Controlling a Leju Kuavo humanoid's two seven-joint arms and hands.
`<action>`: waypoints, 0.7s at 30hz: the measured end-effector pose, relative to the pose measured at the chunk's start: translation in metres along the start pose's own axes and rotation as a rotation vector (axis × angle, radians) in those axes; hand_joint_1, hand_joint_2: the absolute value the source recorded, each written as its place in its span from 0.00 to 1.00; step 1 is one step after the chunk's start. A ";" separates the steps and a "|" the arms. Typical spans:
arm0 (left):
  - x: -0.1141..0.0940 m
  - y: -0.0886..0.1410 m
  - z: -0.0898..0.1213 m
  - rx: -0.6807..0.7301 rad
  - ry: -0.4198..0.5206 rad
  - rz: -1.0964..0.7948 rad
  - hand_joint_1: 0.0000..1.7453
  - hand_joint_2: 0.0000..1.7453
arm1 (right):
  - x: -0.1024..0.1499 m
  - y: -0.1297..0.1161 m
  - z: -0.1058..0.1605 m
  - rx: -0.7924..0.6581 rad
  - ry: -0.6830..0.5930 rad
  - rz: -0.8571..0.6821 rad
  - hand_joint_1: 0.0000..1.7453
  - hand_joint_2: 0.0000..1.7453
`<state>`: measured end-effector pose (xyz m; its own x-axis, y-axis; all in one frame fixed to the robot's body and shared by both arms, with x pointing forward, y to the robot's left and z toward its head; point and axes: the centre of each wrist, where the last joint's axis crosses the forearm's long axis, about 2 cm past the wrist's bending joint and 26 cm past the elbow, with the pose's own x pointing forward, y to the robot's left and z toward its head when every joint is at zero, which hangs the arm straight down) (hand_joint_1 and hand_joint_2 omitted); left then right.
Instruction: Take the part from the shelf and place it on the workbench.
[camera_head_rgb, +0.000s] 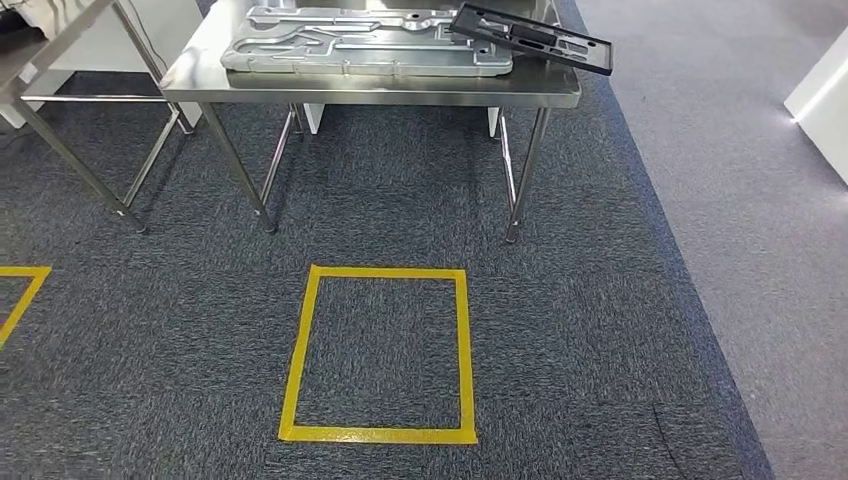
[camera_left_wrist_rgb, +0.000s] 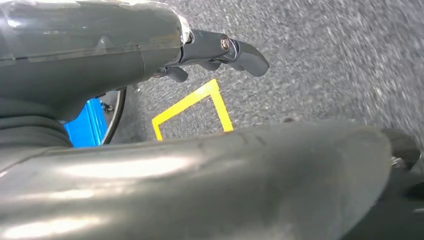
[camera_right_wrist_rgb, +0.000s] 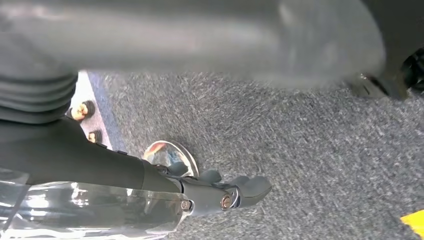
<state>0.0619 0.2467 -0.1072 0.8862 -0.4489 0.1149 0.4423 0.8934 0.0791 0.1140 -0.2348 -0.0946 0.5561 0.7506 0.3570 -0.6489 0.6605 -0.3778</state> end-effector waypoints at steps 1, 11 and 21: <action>0.000 0.001 0.000 0.008 0.001 0.025 0.00 0.00 | 0.000 0.000 0.000 -0.001 0.000 0.000 0.00 1.00; 0.000 -0.004 0.000 0.030 0.030 0.098 0.00 0.00 | -0.008 0.005 0.003 -0.026 0.006 -0.032 0.00 1.00; 0.002 -0.019 0.002 0.024 0.026 0.118 0.00 0.00 | -0.011 0.006 0.003 -0.012 0.009 -0.017 0.00 1.00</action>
<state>0.0551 0.2282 -0.1061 0.9351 -0.3402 0.0990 0.3320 0.9389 0.0905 0.1026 -0.2394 -0.0978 0.5715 0.7395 0.3557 -0.6334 0.6731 -0.3817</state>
